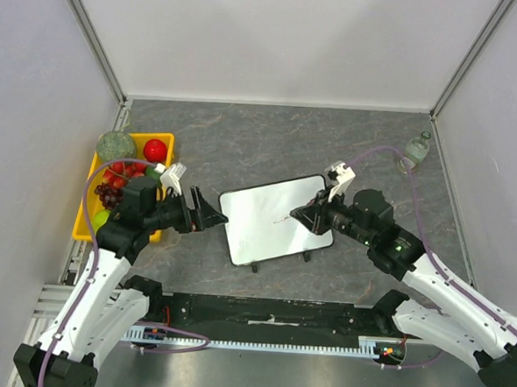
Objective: Write a sentence on the whiteboard
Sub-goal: Hold the whiteboard on the whiteboard stand.
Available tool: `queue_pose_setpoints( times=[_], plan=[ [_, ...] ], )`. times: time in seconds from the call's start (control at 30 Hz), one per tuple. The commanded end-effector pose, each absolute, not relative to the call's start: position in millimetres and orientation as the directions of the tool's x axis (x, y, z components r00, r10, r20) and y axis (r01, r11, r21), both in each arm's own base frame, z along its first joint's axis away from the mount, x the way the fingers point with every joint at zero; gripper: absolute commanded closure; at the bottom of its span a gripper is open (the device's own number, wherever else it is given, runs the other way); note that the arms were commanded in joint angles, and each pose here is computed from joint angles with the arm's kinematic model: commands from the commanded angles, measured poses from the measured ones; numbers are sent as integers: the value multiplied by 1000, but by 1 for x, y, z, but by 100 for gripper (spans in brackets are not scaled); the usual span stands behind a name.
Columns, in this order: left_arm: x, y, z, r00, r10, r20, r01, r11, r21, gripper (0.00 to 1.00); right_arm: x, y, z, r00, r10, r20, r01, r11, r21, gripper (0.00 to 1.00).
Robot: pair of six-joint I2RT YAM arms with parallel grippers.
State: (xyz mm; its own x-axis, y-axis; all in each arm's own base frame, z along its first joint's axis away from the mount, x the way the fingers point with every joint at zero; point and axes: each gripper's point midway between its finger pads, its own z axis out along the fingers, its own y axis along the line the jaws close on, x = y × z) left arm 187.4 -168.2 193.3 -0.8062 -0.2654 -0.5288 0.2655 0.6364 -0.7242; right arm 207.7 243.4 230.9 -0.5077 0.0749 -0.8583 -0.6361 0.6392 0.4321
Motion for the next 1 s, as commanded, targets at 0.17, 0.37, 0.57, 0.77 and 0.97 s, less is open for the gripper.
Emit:
queue_pose_setpoints(
  times=[0.17,0.37,0.57,0.77,0.97],
  plan=[
    [180,-149,196,-764,-303,-569,221,706,-672,9,200,285,239,-406,93,-909,-633,689,353,100],
    [175,-163,169,-804,-348,-482,188,621,-761,11,196,291,250,-373,139,-918,-655,661,366,100],
    [180,-173,156,-813,-346,-469,221,562,-797,12,190,286,253,-376,143,-916,-663,649,373,100],
    [189,-171,148,-796,-351,-493,225,584,-780,11,188,280,242,-396,151,-906,-644,657,392,100],
    [199,-172,136,-783,-357,-510,233,591,-772,11,190,276,243,-378,161,-912,-638,669,383,100]
  ],
)
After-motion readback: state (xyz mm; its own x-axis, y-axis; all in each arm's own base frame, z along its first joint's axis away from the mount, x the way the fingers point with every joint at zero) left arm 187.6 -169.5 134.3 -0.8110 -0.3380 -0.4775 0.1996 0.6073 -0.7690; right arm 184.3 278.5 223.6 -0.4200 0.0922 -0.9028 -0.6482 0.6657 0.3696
